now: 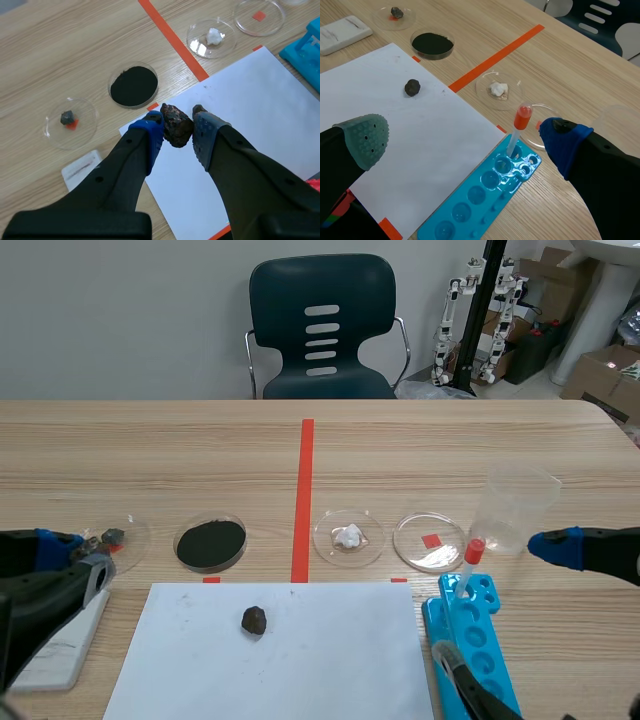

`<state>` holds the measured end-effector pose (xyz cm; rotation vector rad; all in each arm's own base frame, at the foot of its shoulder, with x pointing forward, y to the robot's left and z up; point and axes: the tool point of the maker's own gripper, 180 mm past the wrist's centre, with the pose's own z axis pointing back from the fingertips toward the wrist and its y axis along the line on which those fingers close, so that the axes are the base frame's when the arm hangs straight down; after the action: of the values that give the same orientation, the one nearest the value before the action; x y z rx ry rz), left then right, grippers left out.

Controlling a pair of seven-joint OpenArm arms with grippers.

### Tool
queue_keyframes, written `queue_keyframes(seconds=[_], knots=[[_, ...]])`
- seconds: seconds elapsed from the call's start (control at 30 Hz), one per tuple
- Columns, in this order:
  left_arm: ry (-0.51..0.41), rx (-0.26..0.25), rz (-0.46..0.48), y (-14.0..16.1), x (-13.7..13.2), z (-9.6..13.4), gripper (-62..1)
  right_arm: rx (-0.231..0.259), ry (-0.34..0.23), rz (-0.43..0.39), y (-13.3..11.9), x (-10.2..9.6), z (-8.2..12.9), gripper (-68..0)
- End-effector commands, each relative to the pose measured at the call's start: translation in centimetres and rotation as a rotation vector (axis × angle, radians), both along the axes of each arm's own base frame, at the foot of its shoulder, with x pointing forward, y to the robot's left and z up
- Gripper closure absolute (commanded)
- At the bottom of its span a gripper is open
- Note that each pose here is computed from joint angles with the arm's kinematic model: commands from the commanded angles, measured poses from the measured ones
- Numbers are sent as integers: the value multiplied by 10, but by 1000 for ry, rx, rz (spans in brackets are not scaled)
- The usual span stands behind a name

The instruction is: Put the right mineral back

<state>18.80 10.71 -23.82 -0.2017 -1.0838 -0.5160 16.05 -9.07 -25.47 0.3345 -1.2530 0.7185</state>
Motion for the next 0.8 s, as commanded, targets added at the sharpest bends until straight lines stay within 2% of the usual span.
queue_keyframes(seconds=[0.0, 0.4, 0.63, 0.77], knots=[[-25, -24, -12, -7, 4, 8, -26, 11, -22, -5, 0, 4, 6, -638], [-29, -40, -54, -24, 17, 7, -26, 10, -22, -5, 0, 4, 5, -638], [67, -8, -76, -33, 30, -22, -27, 10, -22, -5, 0, 4, 5, -638], [119, 0, -134, -51, 32, -38, -27, 10, -22, -5, 0, 4, 5, -638]])
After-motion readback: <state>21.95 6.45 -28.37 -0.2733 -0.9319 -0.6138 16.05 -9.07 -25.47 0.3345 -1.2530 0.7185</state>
